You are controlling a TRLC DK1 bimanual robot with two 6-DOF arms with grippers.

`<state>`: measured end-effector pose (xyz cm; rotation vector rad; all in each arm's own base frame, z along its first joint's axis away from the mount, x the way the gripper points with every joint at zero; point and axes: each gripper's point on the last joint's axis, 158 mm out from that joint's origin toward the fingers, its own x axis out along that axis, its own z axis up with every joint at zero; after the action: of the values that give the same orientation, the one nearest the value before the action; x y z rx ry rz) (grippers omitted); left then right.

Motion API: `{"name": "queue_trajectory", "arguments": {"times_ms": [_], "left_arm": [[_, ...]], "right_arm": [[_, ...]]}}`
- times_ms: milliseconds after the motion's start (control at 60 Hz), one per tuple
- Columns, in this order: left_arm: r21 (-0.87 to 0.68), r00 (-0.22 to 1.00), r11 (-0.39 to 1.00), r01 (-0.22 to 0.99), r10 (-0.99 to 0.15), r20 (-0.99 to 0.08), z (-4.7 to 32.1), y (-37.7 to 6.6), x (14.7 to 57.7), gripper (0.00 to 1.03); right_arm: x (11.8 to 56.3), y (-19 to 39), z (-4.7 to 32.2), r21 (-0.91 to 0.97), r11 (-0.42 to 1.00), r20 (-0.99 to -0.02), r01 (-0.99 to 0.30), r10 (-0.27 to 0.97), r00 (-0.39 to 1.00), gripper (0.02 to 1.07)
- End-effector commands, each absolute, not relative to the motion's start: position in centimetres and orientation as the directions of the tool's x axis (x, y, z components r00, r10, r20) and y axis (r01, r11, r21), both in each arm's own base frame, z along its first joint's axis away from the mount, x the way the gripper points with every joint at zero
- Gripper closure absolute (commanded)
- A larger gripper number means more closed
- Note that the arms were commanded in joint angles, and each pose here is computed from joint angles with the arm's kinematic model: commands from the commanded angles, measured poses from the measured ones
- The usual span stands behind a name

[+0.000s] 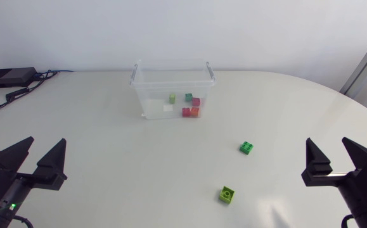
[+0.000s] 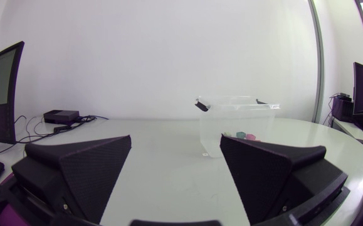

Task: Place the duplo bricks in the container

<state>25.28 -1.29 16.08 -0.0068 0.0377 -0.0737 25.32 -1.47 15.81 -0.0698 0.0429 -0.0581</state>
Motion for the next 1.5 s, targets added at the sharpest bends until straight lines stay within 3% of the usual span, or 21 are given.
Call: {"name": "queue_trajectory", "arguments": {"times_ms": [0, 367, 467, 517, 633, 733, 850, 1000, 1050, 1167, 1333, 1483], "left_arm": [[-0.032, 0.997, 0.997, 0.076, -0.077, -0.029, 15.8, -1.3, 25.3, 0.04], [-0.032, 0.997, 0.997, 0.076, -0.077, -0.03, 15.7, -1.3, 25.3, 0.04], [-0.032, 0.997, 0.997, 0.076, -0.077, -0.029, 15.8, -1.3, 25.3, 0.04], [-0.032, 0.997, 0.997, 0.076, -0.077, -0.029, 15.8, -1.3, 25.3, 0.04], [-0.032, 0.997, 0.997, 0.076, -0.077, -0.03, 15.7, -1.3, 25.3, 0.04], [-0.032, 0.997, 0.997, 0.076, -0.077, -0.029, 15.8, -1.3, 25.3, 0.04], [-0.032, 0.997, 0.997, 0.076, -0.077, -0.029, 15.8, -1.3, 25.3, 0.04], [-0.032, 0.997, 0.997, 0.076, -0.077, -0.029, 15.8, -1.3, 25.3, 0.04], [-0.032, 0.997, 0.997, 0.076, -0.077, -0.029, 15.8, -1.3, 25.3, 0.04], [-0.032, 0.997, 0.997, 0.076, -0.077, -0.03, 15.7, -1.3, 25.3, 0.04], [-0.032, 0.997, 0.997, 0.076, -0.077, -0.029, 15.8, -1.3, 25.3, 0.04], [-0.032, 0.997, 0.997, 0.076, -0.077, -0.029, 15.8, -1.3, 25.3, 0.04]], "right_arm": [[25.4, -1.2, 14.9, -0.049, 0.998, -0.055, 0.046, -0.048, 0.997, 0.06], [25.4, -1.0, 15.0, -0.052, 0.998, -0.054, 0.038, -0.041, 0.998, 0.06], [25.5, 0.6, 17.3, -0.058, 0.998, -0.042, -0.031, 0.028, 0.999, 0.06], [26.5, 1.4, 18.4, -0.055, 0.997, -0.086, -0.062, 0.057, 0.995, 0.06], [31.3, 2.3, 18.4, 0.001, 0.996, -0.318, -0.092, 0.087, 0.944, 0.06], [33.8, 3.8, 16.3, 0.036, 0.991, -0.461, -0.131, 0.133, 0.877, 0.06], [33.8, 8.9, 12.6, 0.069, 0.961, -0.62, -0.268, 0.252, 0.743, 0.06], [30.5, 13.5, 7.9, 0.163, 0.884, -0.827, -0.438, 0.365, 0.427, 0.06], [26.8, 14.8, 6.2, 0.19, 0.746, -0.889, -0.638, 0.406, 0.21, 0.06], [25.5, 16.4, 4.6, 0.099, 0.673, -0.917, -0.733, 0.348, 0.196, 0.07], [21.2, 17.3, 0.5, 0.086, 0.537, -0.972, -0.839, 0.231, 0.049, 0.07], [20.7, 16.8, -1.4, 0.038, 0.508, -0.987, -0.86, 0.153, 0.047, 0.07]]}}
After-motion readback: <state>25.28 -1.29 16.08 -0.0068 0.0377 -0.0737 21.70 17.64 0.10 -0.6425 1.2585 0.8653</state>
